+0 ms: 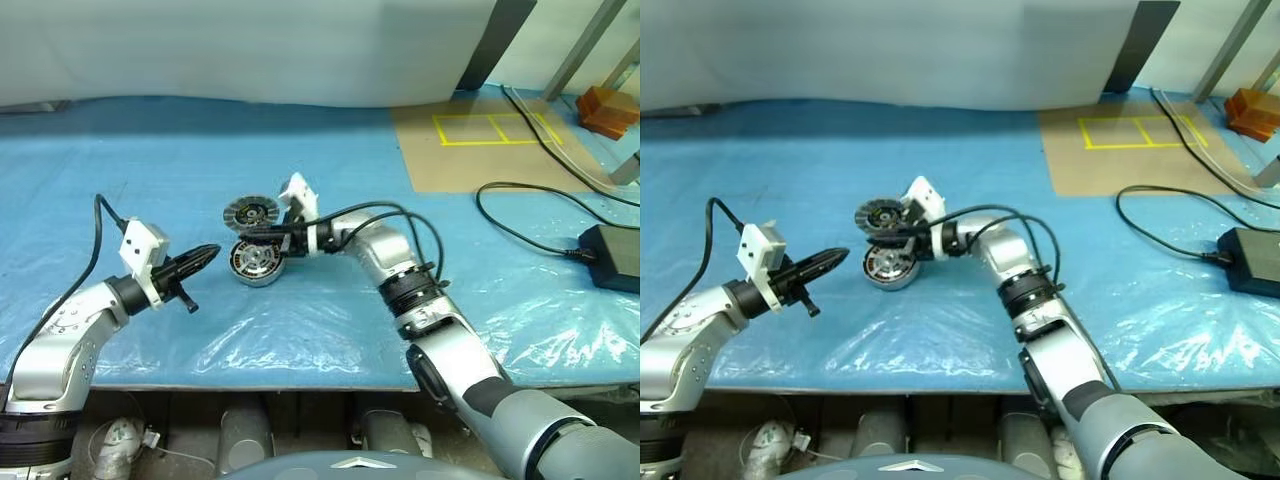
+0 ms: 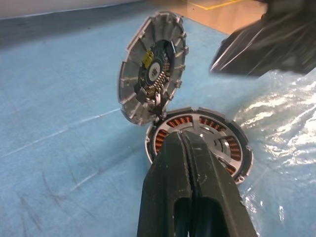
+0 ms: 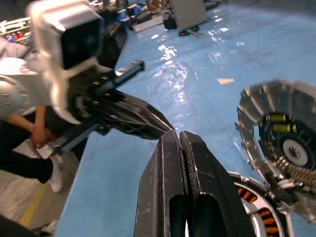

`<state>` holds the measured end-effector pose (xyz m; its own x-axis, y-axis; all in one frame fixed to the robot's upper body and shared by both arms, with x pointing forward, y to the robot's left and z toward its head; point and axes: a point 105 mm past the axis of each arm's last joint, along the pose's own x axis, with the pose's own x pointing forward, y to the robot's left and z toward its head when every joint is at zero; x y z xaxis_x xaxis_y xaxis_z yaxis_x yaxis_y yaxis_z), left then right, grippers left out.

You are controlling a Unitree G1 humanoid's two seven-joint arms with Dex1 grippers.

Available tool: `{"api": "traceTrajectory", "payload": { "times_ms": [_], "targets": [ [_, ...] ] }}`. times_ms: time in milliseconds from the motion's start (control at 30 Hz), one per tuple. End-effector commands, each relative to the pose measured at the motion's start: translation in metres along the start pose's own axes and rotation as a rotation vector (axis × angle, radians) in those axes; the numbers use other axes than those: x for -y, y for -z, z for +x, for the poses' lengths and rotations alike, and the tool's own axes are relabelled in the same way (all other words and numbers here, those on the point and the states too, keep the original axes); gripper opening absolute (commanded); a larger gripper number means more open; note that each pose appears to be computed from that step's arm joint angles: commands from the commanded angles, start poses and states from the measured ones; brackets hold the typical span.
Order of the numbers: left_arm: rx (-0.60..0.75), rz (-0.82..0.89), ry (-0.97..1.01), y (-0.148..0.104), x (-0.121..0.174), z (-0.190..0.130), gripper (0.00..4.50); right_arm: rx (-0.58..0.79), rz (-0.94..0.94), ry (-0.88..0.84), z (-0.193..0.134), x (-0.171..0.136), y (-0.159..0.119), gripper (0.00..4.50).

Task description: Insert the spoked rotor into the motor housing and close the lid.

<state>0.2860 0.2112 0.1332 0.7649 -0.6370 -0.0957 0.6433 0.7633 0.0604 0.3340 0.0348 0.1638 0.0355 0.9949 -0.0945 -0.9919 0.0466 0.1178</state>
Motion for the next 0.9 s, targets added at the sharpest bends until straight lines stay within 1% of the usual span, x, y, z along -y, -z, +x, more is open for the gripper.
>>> {"api": "traceTrajectory", "payload": {
  "times_ms": [33,100,200,267,333,433,633,767,900],
  "targets": [
    [0.023,0.017,-0.034,-0.010,-0.011,-0.006,0.00,0.007,-0.026,0.024,-0.029,0.008,-0.016,0.03],
    [0.030,0.018,-0.031,-0.012,-0.011,-0.005,0.00,0.009,-0.073,0.161,-0.046,0.033,-0.024,0.03],
    [0.036,0.016,-0.028,-0.012,-0.011,-0.004,0.00,0.061,-0.094,0.268,-0.060,0.053,-0.040,0.03],
    [0.038,0.016,-0.019,-0.012,-0.010,-0.002,0.00,0.070,-0.135,0.347,-0.062,0.066,-0.046,0.03],
    [0.041,0.019,-0.019,-0.013,-0.013,0.000,0.00,0.052,-0.145,0.369,-0.052,0.072,-0.044,0.03],
    [0.038,0.033,-0.020,-0.014,-0.015,0.002,0.00,0.005,-0.150,0.382,-0.037,0.078,-0.035,0.03],
    [0.038,0.036,-0.025,-0.014,-0.016,0.002,0.00,0.000,-0.145,0.413,-0.009,0.082,-0.032,0.03],
    [0.039,0.029,-0.023,-0.014,-0.013,0.000,0.00,0.039,-0.134,0.349,0.011,0.073,-0.040,0.03],
    [0.036,0.011,0.004,-0.012,-0.007,-0.006,0.00,0.007,-0.149,0.225,0.024,0.057,-0.033,0.03]
  ]
}}
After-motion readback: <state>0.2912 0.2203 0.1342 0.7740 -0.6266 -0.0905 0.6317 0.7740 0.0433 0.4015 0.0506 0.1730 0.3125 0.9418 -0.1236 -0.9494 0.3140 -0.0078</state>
